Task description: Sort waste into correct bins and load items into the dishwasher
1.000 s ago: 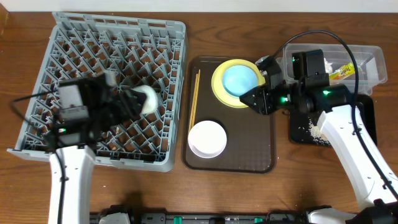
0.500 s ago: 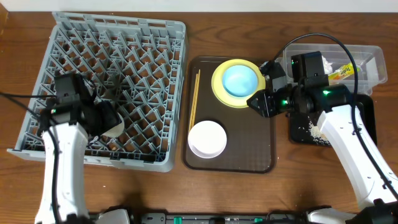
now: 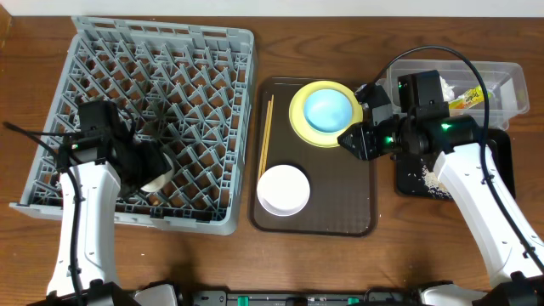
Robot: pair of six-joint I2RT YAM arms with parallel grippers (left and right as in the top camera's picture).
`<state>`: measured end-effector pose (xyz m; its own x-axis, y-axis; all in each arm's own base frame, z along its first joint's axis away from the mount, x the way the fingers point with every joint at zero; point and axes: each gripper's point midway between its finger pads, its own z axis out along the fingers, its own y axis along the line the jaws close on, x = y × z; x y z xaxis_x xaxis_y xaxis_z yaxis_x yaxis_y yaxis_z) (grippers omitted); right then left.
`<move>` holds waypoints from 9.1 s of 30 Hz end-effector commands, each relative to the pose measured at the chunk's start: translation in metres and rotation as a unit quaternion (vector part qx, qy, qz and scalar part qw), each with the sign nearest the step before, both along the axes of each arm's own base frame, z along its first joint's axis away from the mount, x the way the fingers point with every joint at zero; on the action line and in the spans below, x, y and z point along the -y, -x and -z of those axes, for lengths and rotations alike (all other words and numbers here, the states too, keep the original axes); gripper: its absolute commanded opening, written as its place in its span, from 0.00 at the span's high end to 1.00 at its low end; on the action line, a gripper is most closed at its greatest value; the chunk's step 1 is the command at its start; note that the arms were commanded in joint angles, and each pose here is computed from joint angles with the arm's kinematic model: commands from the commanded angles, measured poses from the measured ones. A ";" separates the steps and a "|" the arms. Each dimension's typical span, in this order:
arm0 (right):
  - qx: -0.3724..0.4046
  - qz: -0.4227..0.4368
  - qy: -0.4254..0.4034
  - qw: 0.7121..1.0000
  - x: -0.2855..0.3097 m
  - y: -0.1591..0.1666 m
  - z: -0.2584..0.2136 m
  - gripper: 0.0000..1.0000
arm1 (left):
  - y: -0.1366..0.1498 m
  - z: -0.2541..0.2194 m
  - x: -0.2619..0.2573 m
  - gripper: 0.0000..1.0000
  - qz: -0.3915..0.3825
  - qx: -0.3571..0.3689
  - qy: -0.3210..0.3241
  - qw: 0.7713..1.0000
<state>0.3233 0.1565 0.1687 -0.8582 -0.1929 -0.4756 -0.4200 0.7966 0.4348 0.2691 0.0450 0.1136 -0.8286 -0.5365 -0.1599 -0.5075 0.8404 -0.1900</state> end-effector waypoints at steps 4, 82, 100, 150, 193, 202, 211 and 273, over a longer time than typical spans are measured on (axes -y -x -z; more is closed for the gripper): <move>0.005 -0.002 0.001 1.000 0.002 0.000 -0.001 0.66 | 0.008 0.002 0.014 0.93 0.010 -0.017 0.041 0.999; 0.016 0.258 0.130 0.957 0.109 0.003 -0.024 0.01 | -0.050 -0.110 0.235 0.94 0.392 0.225 0.027 0.891; 0.012 0.257 0.132 0.957 0.109 0.005 -0.023 0.01 | -0.122 -0.101 0.101 0.94 0.235 0.276 0.442 0.821; 0.007 0.257 0.134 0.957 0.109 0.007 -0.022 0.01 | -0.085 0.011 -0.002 0.57 -0.067 0.030 0.334 0.940; -0.026 0.352 0.208 0.912 0.154 0.023 -0.012 0.01 | -0.132 -0.010 0.357 0.30 0.520 0.311 -0.033 0.795; -0.039 0.349 0.214 0.911 0.154 0.029 -0.009 0.01 | -0.126 0.036 0.388 0.30 0.542 0.299 -0.046 0.784; -0.039 0.349 0.214 0.911 0.154 0.029 -0.009 0.01 | -0.120 0.070 0.382 0.65 0.551 0.256 -0.050 0.792; -0.039 0.347 0.216 0.912 0.154 0.030 -0.009 0.01 | -0.211 -0.040 0.010 0.77 0.058 0.294 0.463 0.834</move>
